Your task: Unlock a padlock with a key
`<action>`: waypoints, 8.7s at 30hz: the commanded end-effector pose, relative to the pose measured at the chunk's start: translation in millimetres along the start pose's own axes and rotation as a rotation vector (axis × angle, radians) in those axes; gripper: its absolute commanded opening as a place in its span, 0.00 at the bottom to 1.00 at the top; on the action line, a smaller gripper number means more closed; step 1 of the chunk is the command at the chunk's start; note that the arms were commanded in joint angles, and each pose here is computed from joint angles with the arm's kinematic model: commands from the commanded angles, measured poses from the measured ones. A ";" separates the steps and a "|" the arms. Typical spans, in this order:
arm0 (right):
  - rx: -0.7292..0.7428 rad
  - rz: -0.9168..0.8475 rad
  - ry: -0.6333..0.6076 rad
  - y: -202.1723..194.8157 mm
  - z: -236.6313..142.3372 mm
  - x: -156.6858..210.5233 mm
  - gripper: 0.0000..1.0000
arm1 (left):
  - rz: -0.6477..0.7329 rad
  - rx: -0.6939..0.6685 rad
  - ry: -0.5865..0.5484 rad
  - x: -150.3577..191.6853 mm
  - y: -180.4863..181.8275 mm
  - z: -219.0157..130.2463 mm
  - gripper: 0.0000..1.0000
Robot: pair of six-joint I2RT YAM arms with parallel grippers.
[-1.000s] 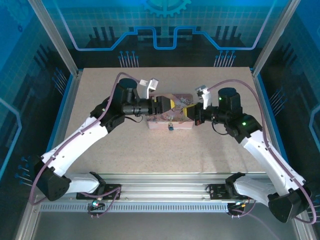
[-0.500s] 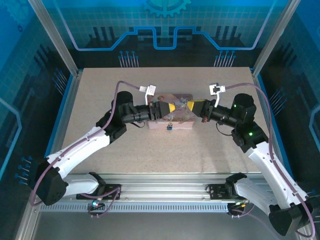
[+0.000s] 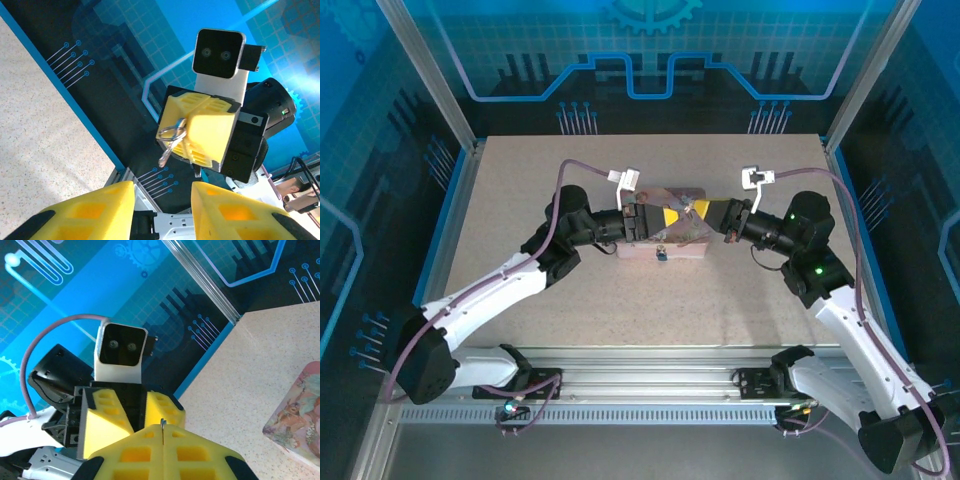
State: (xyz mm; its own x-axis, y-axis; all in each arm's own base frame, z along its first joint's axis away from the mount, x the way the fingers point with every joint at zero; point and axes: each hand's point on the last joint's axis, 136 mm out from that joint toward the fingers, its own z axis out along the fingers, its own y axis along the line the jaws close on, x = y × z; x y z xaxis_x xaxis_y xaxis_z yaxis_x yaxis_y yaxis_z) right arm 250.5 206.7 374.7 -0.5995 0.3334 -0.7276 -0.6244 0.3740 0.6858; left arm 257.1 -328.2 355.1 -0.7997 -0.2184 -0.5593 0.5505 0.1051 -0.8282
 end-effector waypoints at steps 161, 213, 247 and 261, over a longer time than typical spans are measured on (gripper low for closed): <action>-0.090 0.069 0.162 -43.2 -9.9 65.3 0.42 | 0.047 -0.345 0.622 60.3 28.4 4.5 0.00; -0.191 0.013 0.264 -13.3 -6.3 78.7 0.19 | 0.026 -0.289 0.536 46.7 25.8 3.8 0.00; -0.167 -0.018 0.239 -11.2 -2.6 77.6 0.00 | 0.000 -0.252 0.492 45.7 24.3 -0.7 0.00; -0.142 -0.024 0.222 -12.6 -2.5 76.4 0.00 | -0.025 -0.168 0.494 45.5 12.6 5.4 0.10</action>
State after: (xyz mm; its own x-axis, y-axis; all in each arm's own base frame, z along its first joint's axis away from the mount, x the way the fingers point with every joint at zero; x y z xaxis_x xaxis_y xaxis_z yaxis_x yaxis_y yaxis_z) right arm 214.5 222.7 295.4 -0.6984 0.1163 -0.7062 -0.6653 0.2584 0.7004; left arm 238.3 -338.4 303.9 -0.8635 0.2486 -0.4388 0.5027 0.3534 -0.7889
